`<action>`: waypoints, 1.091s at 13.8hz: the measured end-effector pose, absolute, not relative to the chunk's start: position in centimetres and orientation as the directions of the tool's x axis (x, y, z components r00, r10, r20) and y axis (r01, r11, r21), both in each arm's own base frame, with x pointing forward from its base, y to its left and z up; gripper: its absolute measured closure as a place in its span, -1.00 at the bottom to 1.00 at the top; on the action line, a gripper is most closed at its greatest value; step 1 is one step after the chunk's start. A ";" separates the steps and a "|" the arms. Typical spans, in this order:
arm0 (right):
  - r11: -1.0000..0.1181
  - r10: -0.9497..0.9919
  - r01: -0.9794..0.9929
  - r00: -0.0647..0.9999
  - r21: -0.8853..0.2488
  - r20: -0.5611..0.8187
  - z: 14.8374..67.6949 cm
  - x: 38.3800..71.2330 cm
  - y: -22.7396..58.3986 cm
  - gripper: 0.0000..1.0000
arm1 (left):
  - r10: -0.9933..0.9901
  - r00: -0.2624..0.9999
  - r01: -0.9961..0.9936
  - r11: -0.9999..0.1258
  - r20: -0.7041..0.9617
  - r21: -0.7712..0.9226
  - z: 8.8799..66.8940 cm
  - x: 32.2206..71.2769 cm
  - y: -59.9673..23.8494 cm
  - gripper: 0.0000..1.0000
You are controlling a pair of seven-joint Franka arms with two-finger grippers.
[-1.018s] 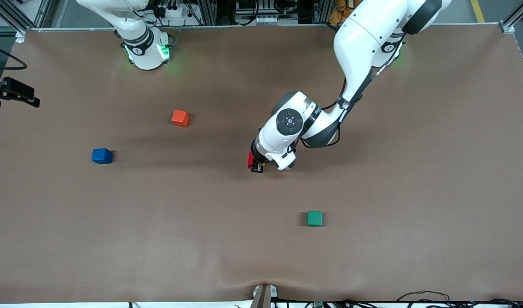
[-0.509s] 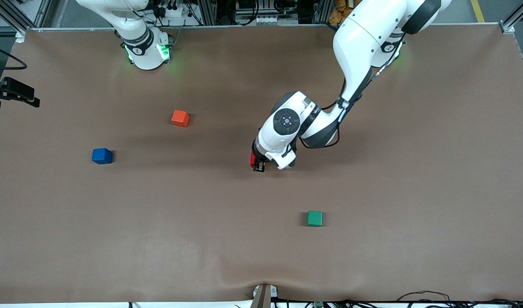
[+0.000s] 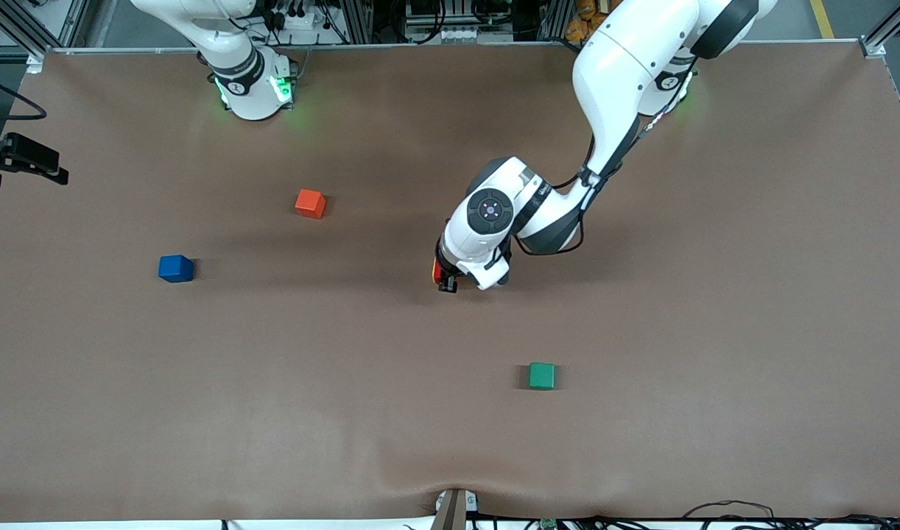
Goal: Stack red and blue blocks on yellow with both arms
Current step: 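Lower the red cube onto the yellow cube with the left gripper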
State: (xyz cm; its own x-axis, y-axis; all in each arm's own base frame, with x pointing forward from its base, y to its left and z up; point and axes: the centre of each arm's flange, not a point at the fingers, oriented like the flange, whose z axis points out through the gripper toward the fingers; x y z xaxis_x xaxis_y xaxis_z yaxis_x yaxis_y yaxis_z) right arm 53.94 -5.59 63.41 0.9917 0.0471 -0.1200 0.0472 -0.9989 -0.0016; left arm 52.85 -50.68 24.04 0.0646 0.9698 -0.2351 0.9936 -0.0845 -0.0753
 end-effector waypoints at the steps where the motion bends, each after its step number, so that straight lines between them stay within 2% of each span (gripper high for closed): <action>1: -0.999 0.047 0.047 0.992 -0.002 -0.120 63.4 53.9 -5.6 -1.00 | 0.970 0.066 0.993 -0.086 -0.235 -0.076 24.1 52.8 -50.7 -0.12; 10: -0.999 0.046 0.046 0.991 -0.002 -0.126 63.1 54.1 -5.7 -1.00 | 0.970 0.070 0.993 -0.091 -0.233 -0.082 24.0 52.5 -51.0 -0.12; 12: -0.999 0.041 0.041 0.990 -0.003 -0.135 62.7 54.3 -6.0 -1.00 | 0.970 0.072 0.992 -0.094 -0.232 -0.085 24.0 52.2 -51.2 -0.41; 13: -0.999 0.039 0.039 0.990 -0.004 -0.138 62.5 54.4 -6.1 -1.00 | 0.970 0.072 0.992 -0.094 -0.232 -0.085 24.0 52.1 -51.4 -0.68; 15: -0.999 0.037 0.036 0.990 -0.004 -0.139 62.4 54.4 -6.2 -1.00 | 0.970 0.071 0.992 -0.093 -0.234 -0.083 24.2 52.1 -51.5 -0.99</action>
